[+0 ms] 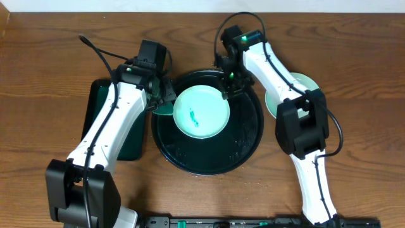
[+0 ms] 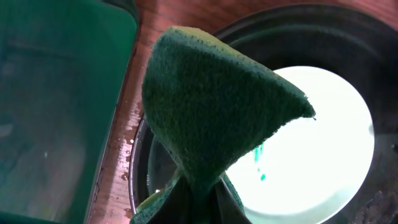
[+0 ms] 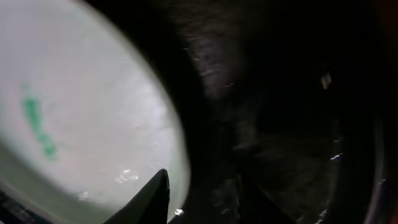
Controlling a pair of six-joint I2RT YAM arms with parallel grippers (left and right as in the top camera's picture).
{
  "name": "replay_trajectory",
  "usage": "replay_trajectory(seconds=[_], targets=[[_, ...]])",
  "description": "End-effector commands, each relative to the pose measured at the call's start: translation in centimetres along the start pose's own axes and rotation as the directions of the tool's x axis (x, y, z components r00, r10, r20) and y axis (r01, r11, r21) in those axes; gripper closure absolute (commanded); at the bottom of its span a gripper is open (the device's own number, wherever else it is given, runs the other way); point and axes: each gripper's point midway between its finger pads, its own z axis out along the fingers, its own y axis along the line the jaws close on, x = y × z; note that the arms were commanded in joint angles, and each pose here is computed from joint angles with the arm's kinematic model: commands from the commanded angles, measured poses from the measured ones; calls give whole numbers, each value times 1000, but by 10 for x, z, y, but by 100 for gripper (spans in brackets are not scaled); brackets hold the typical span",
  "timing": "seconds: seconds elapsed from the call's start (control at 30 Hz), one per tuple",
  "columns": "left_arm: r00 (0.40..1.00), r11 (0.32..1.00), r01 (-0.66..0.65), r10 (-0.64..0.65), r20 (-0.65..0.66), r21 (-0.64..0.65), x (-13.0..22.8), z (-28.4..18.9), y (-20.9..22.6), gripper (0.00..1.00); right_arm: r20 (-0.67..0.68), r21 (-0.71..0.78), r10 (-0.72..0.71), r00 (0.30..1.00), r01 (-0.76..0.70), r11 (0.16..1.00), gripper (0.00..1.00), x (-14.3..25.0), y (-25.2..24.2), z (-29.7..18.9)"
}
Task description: Clean dirty plates on tray and stack at the side
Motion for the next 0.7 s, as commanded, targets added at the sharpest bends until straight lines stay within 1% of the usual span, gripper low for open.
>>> replay_trajectory(seconds=[0.0, 0.07, 0.2, 0.23, 0.27, 0.33, 0.37, 0.47, 0.53, 0.67], targets=[[1000, 1000, 12, -12, 2, 3, 0, 1, -1, 93, -43, 35, -15, 999, 16, 999, 70, 12, -13, 17], [1000, 1000, 12, -12, 2, 3, 0, 1, -1, 93, -45, -18, -15, 999, 14, 1000, 73, 14, -5, 25], [1000, 1000, 12, -12, 5, 4, -1, 1, -1, 93, -42, -140, -7, 999, 2, 990, 81, 15, 15, 32], [1000, 1000, 12, -12, 4, 4, -1, 1, -1, 93, -43, -146, 4, 999, -10, 989, 82, 15, 17, 33], [1000, 1000, 12, -12, 4, 4, -1, 2, -1, 93, -44, -146, 25, 999, -31, 989, 85, 15, 19, 35], [1000, 1000, 12, -12, 3, 3, -1, 2, -1, 93, -56, -122, 87, 995, -94, 988, 96, 16, 20, 41], [1000, 1000, 12, -12, 3, 3, -1, 2, -1, 93, -60, -114, 104, 993, -110, 987, 99, 17, 20, 43], [1000, 1000, 20, -20, -10, -4, 1, 7, -1, 92, -73, -25, 218, 973, -220, 975, 99, 22, 11, 49], [999, 999, 41, -41, -31, -17, 3, 15, 0, 93, -71, 37, 317, 946, -315, 948, 99, 25, 4, 50], [995, 999, 33, -36, -90, -34, 14, 37, -5, 93, -69, 39, 331, 941, -329, 943, 99, 25, 6, 51]])
